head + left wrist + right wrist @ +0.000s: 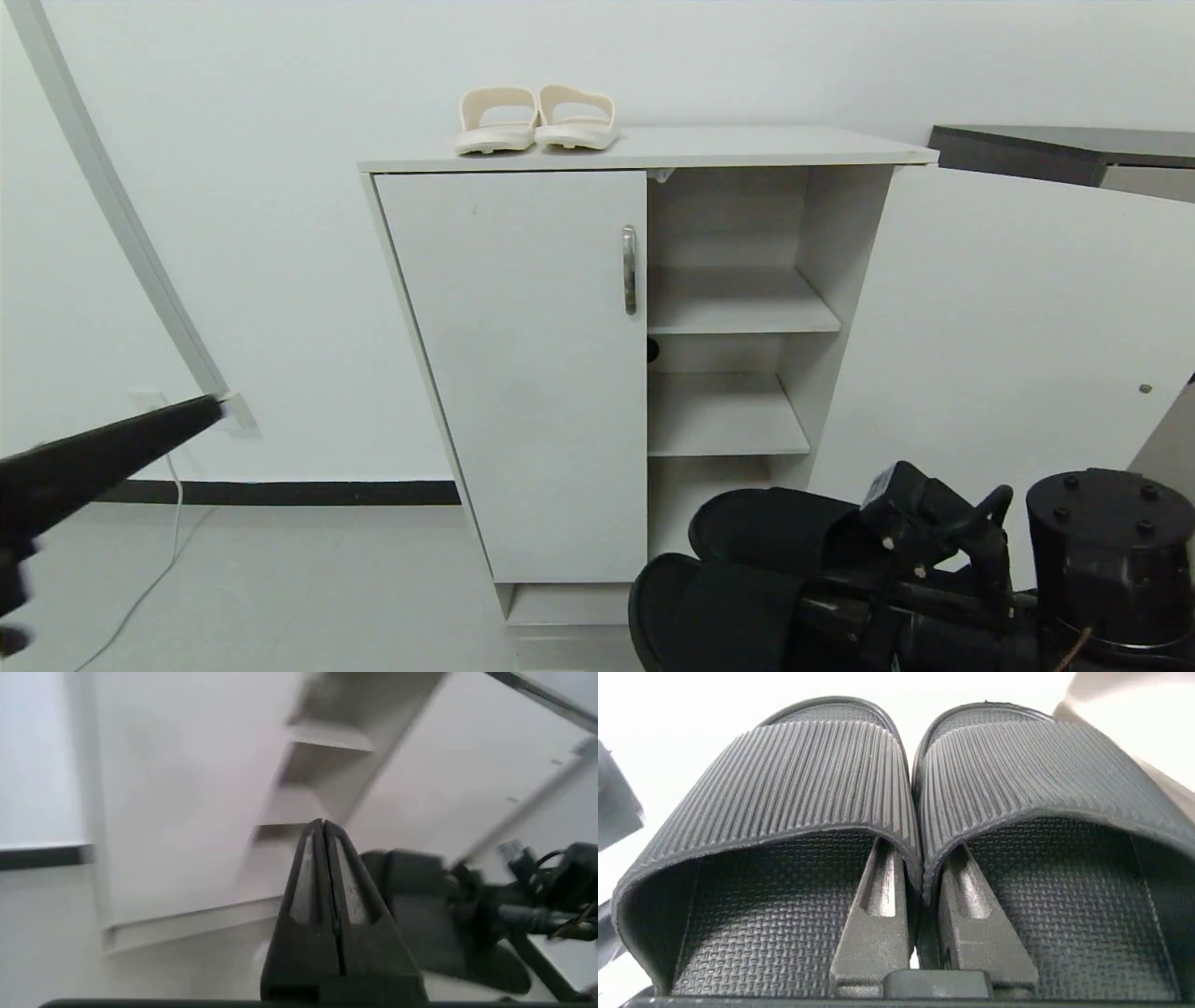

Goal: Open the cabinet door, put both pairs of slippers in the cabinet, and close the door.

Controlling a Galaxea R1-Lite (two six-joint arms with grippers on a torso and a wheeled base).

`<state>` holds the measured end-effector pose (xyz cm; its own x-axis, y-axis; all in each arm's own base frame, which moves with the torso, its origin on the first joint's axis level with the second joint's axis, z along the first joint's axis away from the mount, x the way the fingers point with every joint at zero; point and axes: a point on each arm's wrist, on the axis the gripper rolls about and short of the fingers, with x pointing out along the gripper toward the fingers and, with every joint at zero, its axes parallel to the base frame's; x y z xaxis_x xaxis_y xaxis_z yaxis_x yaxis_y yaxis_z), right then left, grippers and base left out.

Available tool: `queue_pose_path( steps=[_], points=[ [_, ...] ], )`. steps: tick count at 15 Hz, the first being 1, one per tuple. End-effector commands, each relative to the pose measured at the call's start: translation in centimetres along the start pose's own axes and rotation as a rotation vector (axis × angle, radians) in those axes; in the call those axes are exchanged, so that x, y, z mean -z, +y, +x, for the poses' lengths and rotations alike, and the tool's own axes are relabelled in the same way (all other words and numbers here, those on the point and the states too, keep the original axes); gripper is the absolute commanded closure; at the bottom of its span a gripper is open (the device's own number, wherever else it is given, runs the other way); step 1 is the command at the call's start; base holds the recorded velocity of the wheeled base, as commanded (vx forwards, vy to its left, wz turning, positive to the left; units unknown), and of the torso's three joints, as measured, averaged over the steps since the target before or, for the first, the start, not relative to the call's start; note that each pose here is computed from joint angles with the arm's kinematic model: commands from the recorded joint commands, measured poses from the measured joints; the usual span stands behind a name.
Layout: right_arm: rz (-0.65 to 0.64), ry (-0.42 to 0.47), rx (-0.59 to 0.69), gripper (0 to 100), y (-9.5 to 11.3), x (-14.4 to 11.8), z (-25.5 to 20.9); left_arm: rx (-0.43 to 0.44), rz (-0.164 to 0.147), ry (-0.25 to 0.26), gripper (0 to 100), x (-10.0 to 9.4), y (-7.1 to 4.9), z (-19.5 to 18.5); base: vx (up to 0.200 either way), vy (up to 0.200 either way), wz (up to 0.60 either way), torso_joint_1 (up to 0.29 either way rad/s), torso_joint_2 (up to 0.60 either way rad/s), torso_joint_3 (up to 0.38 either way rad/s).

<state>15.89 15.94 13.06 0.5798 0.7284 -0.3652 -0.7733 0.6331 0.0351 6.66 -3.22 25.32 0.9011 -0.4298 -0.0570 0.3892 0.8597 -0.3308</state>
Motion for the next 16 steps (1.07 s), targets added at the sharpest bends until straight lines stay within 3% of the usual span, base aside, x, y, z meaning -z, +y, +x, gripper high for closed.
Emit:
queue_pose_path(
  steps=[1, 2, 3, 4, 7, 9, 11, 12, 13, 15, 16],
  points=[
    [0.011, 0.009, 0.012, 100, -0.2, -0.2, 1.0, -0.263, 0.028, -0.176, 100, 4.0, 1.0, -9.3, 0.0, 0.0, 0.0, 0.0, 0.0, 0.0],
    [0.011, 0.009, 0.012, 100, -0.2, -0.2, 1.0, -0.263, 0.028, -0.176, 100, 4.0, 1.0, -9.3, 0.0, 0.0, 0.0, 0.0, 0.0, 0.0],
    [0.009, 0.01, 0.015, 100, -0.2, -0.2, 1.1, -0.419, 0.025, -0.22, 100, 6.1, 1.3, -10.4, 0.0, 0.0, 0.0, 0.0, 0.0, 0.0],
    [0.01, 0.012, 0.015, 100, -0.2, -0.1, 1.1, -0.509, 0.04, -0.227, 100, 8.2, 1.8, -10.7, 0.0, 0.0, 0.0, 0.0, 0.0, 0.0],
    [0.01, 0.013, 0.015, 100, -0.2, -0.1, 1.1, -0.587, 0.135, -0.189, 100, 13.0, 3.3, -10.7, 0.0, 0.0, 0.0, 0.0, 0.0, 0.0],
    [0.008, 0.015, 0.015, 100, -0.2, 0.0, 1.0, -0.618, 0.15, -0.212, 100, 14.6, 3.7, -10.6, 0.0, 0.0, 0.0, 0.0, 0.0, 0.0],
    [0.008, 0.015, 0.017, 100, -0.2, 0.0, 1.0, -0.694, 0.14, -0.203, 100, 15.3, 4.2, -10.3, 0.0, 0.0, 0.0, 0.0, 0.0, 0.0],
    [0.01, 0.015, 0.017, 100, -0.2, -0.1, 1.1, -0.686, 0.142, -0.167, 100, 16.1, 4.6, -9.9, 0.0, 0.0, 0.0, 0.0, 0.0, 0.0],
    [0.01, 0.018, 0.017, 100, -0.2, -0.1, 1.2, -0.652, 0.155, -0.163, 100, 16.8, 5.0, -9.4, 0.0, 0.0, 0.0, 0.0, 0.0, 0.0],
    [0.013, 0.03, 0.041, 100, -0.4, 0.0, 2.0, -0.514, 0.197, -0.218, 100, 17.1, 5.2, -8.6, 0.0, 0.0, 0.0, 0.0, 0.0, 0.0],
    [0.018, 0.03, 0.086, 100, -0.6, -0.3, 2.8, -0.453, 0.223, -0.169, 100, 17.4, 5.2, -8.5, 0.0, 0.0, 0.0, 0.0, 0.0, 0.0]
  ],
)
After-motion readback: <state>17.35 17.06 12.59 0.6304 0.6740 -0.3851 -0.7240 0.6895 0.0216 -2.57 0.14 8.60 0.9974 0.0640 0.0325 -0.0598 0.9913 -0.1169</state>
